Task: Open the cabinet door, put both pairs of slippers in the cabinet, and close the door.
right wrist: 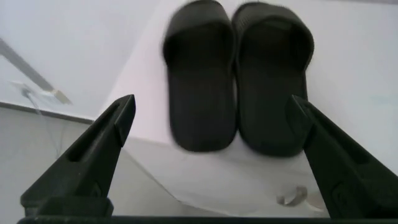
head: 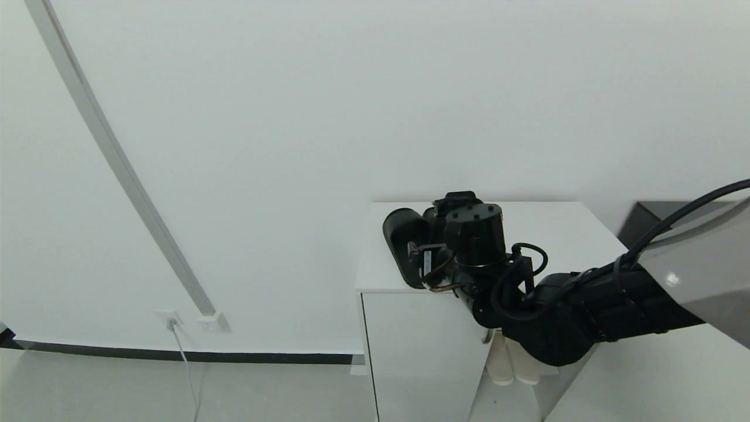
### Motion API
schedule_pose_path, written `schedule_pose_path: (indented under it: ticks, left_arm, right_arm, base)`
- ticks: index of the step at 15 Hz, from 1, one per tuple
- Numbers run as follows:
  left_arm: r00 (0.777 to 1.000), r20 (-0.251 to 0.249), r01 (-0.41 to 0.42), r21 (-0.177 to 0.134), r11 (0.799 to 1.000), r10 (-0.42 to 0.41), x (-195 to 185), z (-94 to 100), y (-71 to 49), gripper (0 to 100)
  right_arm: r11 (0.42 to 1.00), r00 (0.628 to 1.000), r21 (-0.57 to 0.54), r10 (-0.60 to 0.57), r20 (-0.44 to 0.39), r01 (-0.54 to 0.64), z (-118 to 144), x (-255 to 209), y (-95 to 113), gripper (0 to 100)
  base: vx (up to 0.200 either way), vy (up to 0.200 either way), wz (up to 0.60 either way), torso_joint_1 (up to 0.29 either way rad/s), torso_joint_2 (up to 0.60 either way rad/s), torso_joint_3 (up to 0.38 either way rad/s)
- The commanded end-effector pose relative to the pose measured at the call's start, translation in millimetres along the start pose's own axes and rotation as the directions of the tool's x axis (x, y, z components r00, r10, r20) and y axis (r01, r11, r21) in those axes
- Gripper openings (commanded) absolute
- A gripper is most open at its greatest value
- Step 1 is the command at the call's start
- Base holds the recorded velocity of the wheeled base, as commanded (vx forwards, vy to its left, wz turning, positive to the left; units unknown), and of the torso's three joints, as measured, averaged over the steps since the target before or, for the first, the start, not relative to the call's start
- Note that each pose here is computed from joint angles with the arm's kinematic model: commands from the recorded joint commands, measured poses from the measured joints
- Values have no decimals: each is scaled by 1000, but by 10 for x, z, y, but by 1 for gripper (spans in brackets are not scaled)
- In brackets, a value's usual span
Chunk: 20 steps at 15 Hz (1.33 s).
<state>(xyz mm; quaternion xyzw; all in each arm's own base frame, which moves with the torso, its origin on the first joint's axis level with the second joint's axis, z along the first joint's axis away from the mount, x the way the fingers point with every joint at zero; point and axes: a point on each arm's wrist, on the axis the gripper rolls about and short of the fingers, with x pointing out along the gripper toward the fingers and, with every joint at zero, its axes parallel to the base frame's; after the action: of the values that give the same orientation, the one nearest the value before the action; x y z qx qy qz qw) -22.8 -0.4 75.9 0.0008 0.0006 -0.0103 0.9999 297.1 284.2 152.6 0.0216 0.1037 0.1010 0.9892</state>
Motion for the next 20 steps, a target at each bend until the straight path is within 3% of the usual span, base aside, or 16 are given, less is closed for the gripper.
schedule_pose_path:
  ticks: [1, 7, 20]
  left_arm:
    - [1000, 0, -1, 0, 1000, 1, 1, 1, 0, 0]
    - [1000, -2, -1, 0, 1000, 1, 1, 0, 0, 0]
    - [1000, 1, -22, -2, 1000, 22, 0, 1, 5, 0]
  right_arm:
    - [1000, 999, -22, 4, -33, -5, -138, 15, 37, 100]
    - [1000, 999, -29, 10, -49, -12, -438, 266, 100, 100]
    - [998, 999, -40, -38, 38, 40, -496, 1129, -128, 100]
  base:
    - [200, 0, 0, 17, 2, 2]
    - [0, 0, 0, 0, 0, 0]
    - [0, 0, 0, 0, 0, 0]
